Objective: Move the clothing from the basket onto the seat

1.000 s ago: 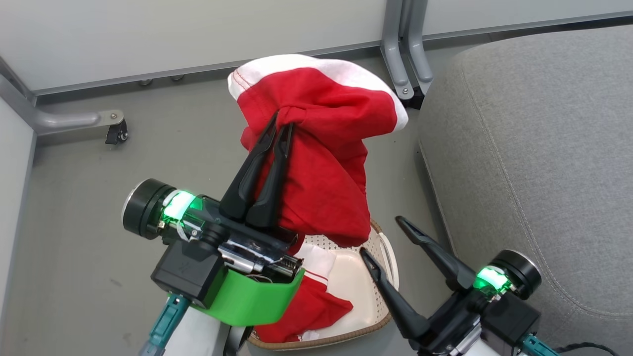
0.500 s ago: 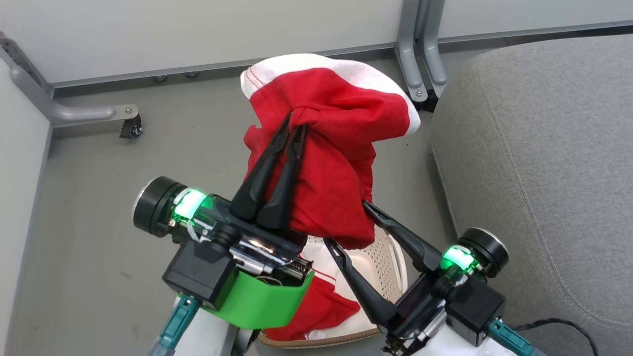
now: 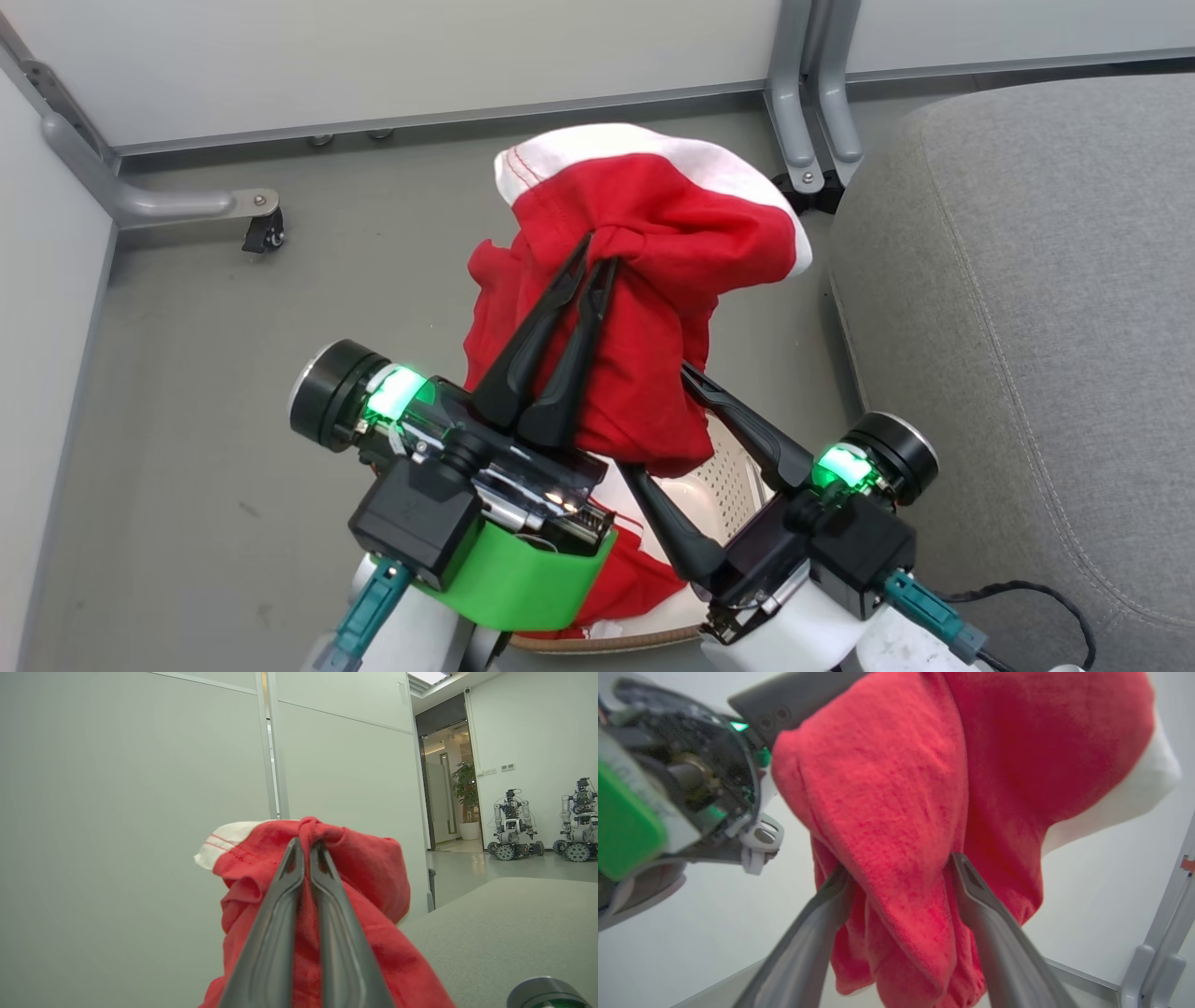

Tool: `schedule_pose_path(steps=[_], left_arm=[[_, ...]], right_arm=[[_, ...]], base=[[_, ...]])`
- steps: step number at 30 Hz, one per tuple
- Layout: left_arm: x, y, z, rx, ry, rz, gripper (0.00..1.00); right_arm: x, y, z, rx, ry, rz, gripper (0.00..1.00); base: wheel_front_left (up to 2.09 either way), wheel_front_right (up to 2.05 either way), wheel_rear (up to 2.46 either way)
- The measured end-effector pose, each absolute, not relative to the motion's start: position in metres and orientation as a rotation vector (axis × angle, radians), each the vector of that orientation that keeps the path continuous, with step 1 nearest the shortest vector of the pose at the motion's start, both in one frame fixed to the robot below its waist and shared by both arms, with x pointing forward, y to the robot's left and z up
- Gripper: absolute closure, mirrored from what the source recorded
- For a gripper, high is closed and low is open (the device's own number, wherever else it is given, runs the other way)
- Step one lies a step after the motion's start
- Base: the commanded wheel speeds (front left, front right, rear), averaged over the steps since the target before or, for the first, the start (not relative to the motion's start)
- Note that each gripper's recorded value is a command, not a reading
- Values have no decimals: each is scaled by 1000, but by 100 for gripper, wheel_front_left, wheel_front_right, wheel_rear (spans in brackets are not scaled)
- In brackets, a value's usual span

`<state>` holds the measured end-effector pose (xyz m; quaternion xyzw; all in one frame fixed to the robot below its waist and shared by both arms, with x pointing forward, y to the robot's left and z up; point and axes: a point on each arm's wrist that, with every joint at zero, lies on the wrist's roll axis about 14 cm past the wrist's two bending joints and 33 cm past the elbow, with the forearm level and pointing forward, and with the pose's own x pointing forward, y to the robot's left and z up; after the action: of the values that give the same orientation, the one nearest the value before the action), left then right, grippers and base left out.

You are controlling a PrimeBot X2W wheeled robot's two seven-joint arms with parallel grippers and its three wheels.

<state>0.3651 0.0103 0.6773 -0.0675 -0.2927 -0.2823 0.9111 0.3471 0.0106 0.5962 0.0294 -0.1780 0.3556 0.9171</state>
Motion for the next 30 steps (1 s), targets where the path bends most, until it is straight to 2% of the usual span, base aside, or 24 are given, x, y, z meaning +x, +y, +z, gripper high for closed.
schedule_pose_path(steps=[17,18,19,30], left_arm=[[359,4,671,-144,-579,-615,100],[359,4,671,-143,-578,-617,100],[359,3,671,-142,-578,-619,100],[359,5,670,-139,-574,-613,100]], right_arm=[[352,23,584,12,-340,745,0],[351,24,585,17,-339,749,63],[350,25,585,21,-339,752,100],[351,23,590,33,-350,751,100]], base=[[0,0,0],[0,0,0],[0,0,0],[0,0,0]])
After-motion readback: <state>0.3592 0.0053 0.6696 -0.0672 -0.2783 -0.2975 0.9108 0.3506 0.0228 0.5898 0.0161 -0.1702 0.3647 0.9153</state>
